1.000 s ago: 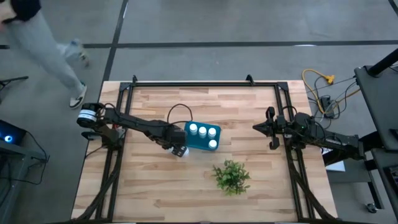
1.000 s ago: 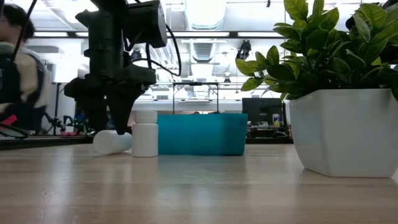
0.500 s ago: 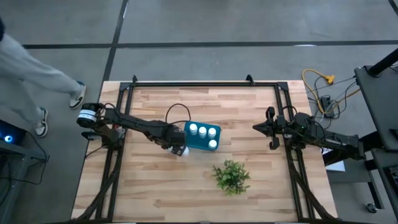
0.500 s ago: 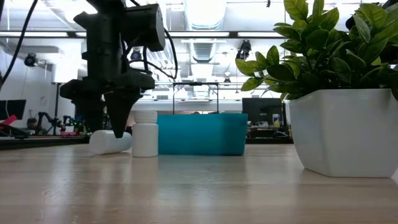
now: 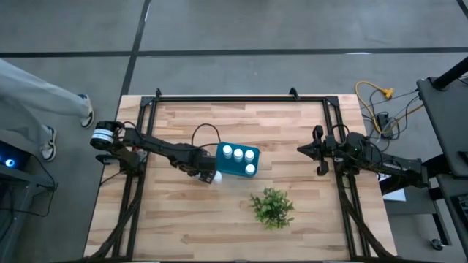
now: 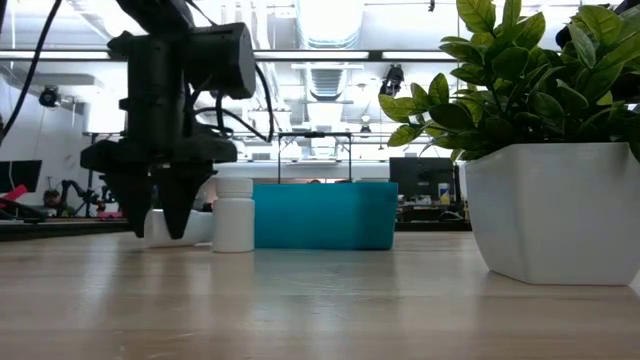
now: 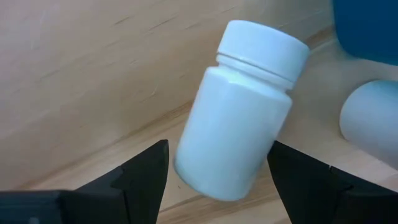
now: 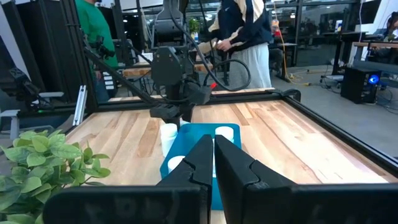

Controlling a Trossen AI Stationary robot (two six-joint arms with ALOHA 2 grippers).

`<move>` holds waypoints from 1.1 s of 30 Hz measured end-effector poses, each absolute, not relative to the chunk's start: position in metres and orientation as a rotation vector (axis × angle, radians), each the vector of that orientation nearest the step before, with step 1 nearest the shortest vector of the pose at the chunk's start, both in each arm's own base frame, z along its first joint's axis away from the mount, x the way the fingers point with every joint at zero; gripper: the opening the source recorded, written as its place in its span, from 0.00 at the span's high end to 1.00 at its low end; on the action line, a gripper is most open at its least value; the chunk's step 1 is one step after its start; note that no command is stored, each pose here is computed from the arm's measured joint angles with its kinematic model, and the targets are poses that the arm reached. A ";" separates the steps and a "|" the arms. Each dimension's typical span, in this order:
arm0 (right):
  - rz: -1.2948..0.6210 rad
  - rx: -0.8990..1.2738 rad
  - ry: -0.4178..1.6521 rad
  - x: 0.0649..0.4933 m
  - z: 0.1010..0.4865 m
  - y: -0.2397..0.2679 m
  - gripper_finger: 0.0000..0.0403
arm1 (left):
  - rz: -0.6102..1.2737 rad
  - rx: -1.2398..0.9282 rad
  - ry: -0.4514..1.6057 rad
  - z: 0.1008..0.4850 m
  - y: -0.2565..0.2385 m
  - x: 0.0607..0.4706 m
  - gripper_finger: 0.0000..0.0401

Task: Pick and place pill bottles into a basket
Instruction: Put the white pill bottle in the blue bin

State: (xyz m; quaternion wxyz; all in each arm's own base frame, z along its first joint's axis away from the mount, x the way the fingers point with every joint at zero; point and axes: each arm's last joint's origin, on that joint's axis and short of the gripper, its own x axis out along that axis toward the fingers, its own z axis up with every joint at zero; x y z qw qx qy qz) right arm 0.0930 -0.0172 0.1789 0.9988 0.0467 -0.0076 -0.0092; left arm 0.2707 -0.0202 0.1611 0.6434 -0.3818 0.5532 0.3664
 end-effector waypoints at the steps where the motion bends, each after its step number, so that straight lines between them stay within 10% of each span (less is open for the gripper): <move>1: -0.018 0.094 -0.015 0.093 0.179 -0.017 0.98 | 0.832 -0.868 1.259 0.161 -0.020 0.271 0.37; 33: -0.018 0.093 -0.016 0.093 0.179 -0.017 0.98 | 0.664 -0.727 1.310 0.155 -0.021 0.278 0.37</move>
